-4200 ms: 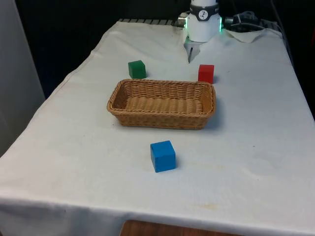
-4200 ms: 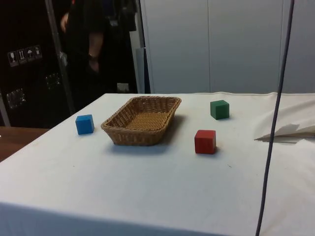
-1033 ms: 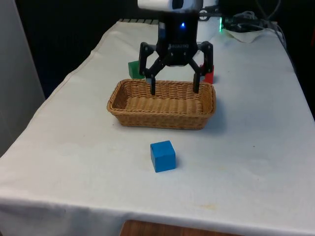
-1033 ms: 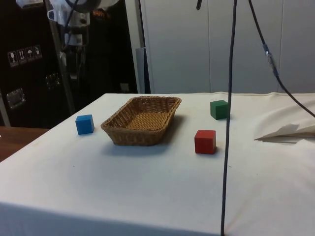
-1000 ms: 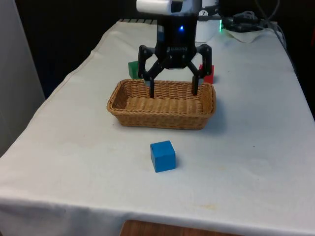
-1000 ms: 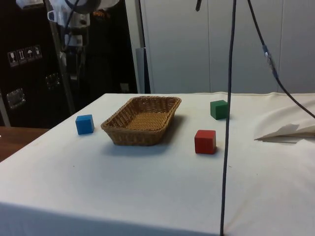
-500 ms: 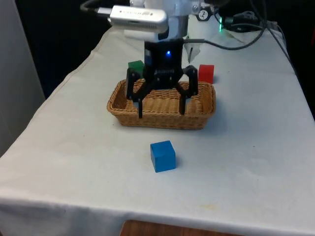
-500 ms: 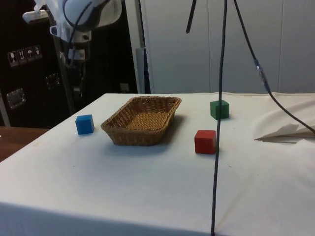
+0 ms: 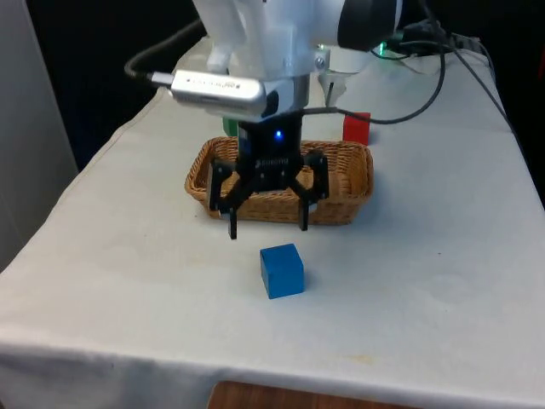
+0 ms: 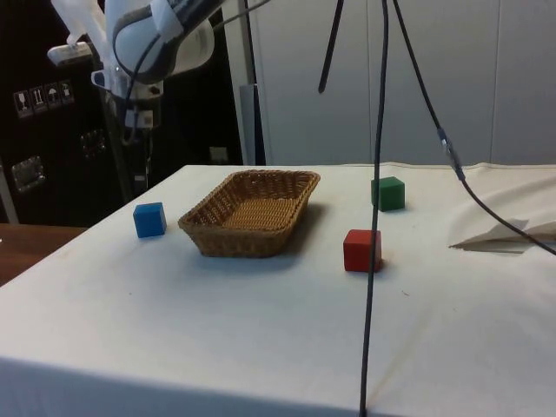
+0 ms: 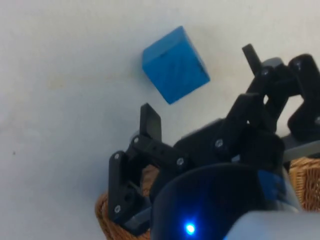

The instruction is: Pick up the blue cube and place it into the basket.

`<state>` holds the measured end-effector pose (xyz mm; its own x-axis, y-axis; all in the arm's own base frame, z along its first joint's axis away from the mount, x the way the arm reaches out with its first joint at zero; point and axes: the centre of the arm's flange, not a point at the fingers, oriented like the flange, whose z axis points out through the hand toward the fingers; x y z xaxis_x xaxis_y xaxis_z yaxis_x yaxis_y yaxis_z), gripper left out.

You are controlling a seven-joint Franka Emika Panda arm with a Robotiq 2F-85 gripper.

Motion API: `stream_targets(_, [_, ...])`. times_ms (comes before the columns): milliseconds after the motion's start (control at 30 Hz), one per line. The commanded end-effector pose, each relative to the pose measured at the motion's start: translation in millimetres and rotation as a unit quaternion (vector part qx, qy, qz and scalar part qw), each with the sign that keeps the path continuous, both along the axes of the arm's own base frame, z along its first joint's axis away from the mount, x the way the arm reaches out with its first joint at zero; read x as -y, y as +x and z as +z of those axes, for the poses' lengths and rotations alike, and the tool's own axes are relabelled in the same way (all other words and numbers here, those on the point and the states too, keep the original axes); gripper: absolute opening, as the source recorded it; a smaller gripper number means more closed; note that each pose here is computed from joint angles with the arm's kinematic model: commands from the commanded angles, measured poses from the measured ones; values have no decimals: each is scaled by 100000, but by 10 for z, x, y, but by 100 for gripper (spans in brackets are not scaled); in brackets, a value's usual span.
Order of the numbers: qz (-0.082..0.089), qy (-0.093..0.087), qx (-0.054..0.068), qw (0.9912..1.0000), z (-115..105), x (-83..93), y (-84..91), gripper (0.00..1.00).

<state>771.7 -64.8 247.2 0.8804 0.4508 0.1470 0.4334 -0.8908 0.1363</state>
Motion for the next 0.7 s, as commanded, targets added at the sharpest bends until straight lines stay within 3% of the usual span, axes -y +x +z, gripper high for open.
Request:
stream_targets(0, [111,42,-50,100000,-29,-1,6,100])
stream_targets(300, [859,703,-425,99993,-306,18,53,100])
stream_targets(667, [996,1155,-1283,99980,-471,9,40,100])
